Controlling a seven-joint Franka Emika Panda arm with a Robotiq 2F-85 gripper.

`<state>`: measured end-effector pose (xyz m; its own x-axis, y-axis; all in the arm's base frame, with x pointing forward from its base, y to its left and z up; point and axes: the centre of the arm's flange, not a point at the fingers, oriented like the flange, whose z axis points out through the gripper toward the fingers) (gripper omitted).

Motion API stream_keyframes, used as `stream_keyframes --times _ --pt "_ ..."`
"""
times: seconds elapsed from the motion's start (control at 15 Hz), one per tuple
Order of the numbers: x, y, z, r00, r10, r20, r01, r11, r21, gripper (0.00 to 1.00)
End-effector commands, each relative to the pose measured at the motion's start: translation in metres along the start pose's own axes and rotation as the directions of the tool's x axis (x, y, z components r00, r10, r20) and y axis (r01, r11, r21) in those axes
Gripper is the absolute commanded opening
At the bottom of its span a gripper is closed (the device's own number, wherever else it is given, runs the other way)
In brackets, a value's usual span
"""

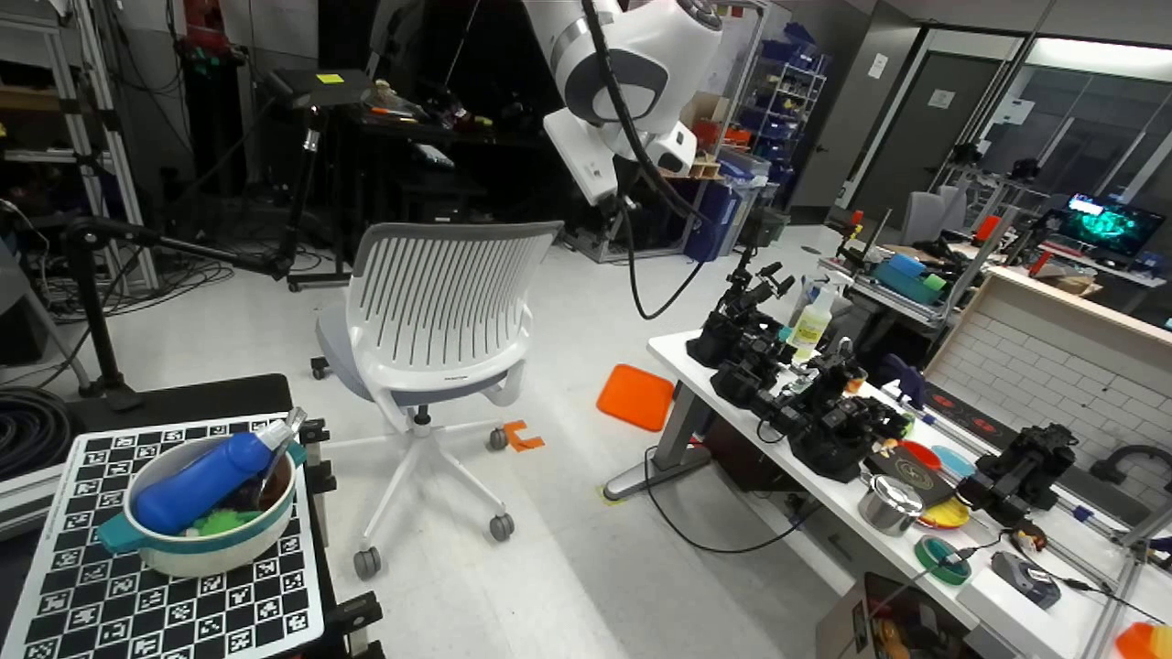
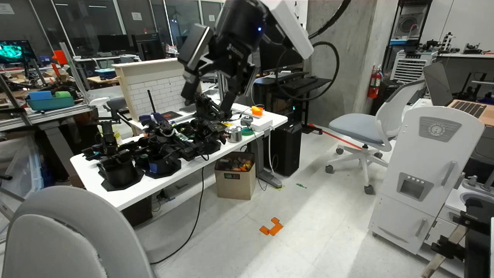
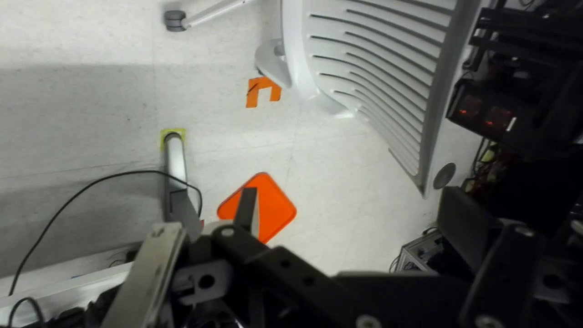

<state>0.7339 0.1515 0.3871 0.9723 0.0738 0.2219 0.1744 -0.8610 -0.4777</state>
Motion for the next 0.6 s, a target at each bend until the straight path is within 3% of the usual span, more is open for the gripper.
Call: stream_keyframes --times 0.0,0.53 --pt "0.018 -0.016 0.028 0.997 0.008 0.071 -0.017 0.993 0.121 1.00" --pt "0.015 -0.033 0.123 0.983 -0.001 0.182 -0.032 0.983 0.181 1.00"
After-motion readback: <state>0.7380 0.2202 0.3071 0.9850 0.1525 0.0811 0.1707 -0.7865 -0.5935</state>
